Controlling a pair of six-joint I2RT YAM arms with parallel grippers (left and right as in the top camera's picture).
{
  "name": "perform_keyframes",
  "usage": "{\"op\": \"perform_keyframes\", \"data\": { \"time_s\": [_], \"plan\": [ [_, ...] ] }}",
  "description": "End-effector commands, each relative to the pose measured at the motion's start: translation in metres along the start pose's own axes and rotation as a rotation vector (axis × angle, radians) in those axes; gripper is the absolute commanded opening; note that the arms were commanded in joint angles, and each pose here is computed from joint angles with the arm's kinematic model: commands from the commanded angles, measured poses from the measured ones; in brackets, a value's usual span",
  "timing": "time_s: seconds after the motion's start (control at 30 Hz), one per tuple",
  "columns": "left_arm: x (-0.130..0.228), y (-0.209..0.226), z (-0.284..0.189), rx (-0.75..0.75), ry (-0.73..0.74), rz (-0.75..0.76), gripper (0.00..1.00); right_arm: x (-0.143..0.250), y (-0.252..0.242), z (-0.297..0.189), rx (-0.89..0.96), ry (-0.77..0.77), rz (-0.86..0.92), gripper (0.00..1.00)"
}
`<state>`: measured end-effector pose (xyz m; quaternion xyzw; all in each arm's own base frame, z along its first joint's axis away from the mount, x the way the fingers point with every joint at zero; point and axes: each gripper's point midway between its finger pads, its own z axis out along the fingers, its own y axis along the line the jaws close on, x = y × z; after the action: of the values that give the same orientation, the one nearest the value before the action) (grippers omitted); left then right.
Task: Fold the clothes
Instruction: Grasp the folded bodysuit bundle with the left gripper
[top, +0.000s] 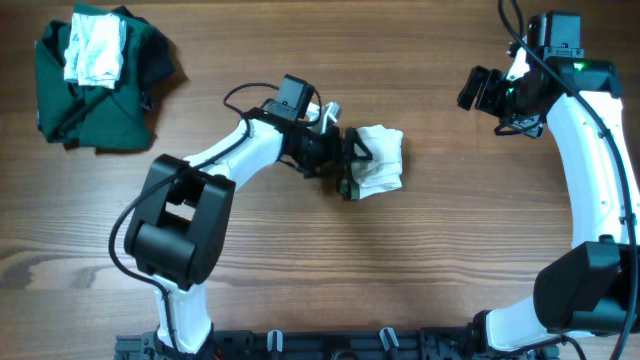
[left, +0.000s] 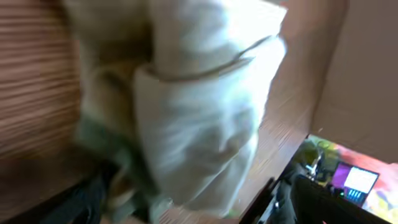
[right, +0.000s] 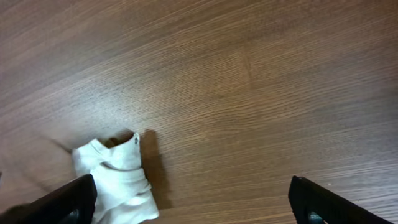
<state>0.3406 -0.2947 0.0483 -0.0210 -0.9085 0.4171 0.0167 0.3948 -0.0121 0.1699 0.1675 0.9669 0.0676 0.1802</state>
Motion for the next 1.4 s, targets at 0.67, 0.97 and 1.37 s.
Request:
{"op": "perform_keyframes", "data": {
  "time_s": [0.67,0.97,1.37],
  "plan": [
    [-0.007,0.026,0.014,-0.161,-0.079,-0.148,0.96,0.003,0.003,0.0,-0.013,0.017,-0.027,1.0],
    [-0.005,0.037,0.031,-0.185,-0.076,-0.173,0.95,0.002,0.003,0.0,-0.013,0.015,-0.028,1.0],
    [0.0,0.044,0.052,-0.136,-0.021,-0.194,0.53,0.002,0.003,0.0,-0.013,0.014,-0.027,1.0]
  ]
}}
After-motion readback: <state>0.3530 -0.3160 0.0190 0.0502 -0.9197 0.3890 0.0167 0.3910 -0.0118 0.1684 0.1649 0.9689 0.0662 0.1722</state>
